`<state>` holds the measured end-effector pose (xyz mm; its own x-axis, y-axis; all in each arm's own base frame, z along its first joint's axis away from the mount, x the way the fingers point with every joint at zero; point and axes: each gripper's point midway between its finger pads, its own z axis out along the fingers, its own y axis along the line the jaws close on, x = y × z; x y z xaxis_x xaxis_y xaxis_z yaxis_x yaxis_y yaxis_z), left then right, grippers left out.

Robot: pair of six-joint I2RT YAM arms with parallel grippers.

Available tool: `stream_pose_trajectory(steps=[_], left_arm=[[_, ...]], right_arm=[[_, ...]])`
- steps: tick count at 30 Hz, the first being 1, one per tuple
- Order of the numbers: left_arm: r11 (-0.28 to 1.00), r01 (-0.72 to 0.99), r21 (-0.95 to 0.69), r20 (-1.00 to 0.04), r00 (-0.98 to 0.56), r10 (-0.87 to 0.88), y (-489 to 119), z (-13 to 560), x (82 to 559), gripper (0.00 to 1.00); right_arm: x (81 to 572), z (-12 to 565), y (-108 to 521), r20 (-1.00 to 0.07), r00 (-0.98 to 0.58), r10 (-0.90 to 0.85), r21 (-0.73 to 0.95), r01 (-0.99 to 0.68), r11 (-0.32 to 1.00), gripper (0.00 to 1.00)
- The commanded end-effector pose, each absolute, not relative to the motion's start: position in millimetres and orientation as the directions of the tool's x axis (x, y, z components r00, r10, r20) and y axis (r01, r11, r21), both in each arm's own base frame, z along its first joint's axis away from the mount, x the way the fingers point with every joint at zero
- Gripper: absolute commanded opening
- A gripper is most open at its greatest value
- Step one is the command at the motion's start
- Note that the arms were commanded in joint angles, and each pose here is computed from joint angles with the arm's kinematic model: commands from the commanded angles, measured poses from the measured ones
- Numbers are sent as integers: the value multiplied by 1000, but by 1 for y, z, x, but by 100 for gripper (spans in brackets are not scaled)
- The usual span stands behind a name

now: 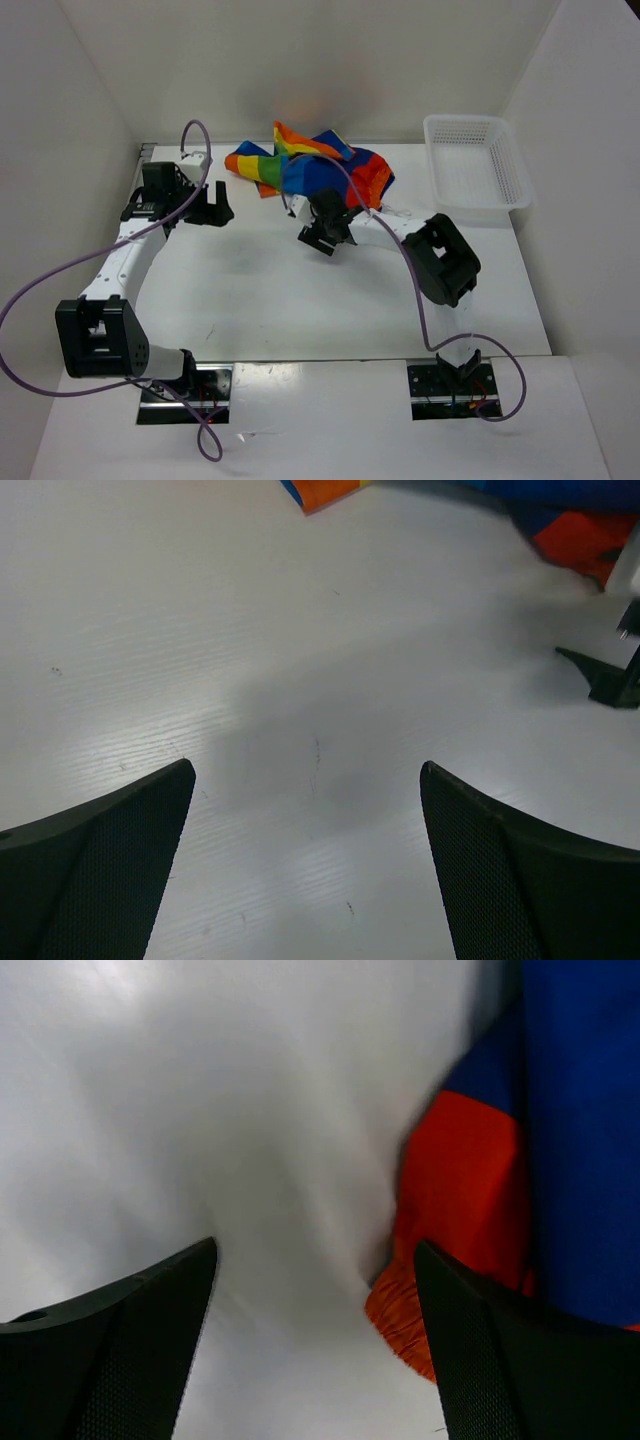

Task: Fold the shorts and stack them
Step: Flatten the shorts out

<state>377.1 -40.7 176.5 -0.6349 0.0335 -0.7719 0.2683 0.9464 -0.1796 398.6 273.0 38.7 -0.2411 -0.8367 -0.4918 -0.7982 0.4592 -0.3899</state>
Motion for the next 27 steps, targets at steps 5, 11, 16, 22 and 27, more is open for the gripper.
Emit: stream_pose_trajectory(steps=[5,11,16,22,27], left_arm=[[956,255,-144,-796,-604,41,-35,183,387,100],[950,264,-166,-776,-630,39,-38,169,390,100],[943,282,-177,-782,-622,39,-42,169,402,100],[876,387,-289,-763,-645,33,-67,159,420,100],[882,391,-264,-735,-674,78,-84,136,428,97]], right_arm=[[448,64,260,-554,-316,-771,-443,-672,594,84],[437,45,250,-550,-381,-743,-344,-708,617,80],[411,21,241,-494,-415,-764,-252,-773,583,59],[392,35,239,-485,-382,-787,-191,-832,522,0],[365,153,259,-686,-246,-685,-41,-927,373,0]])
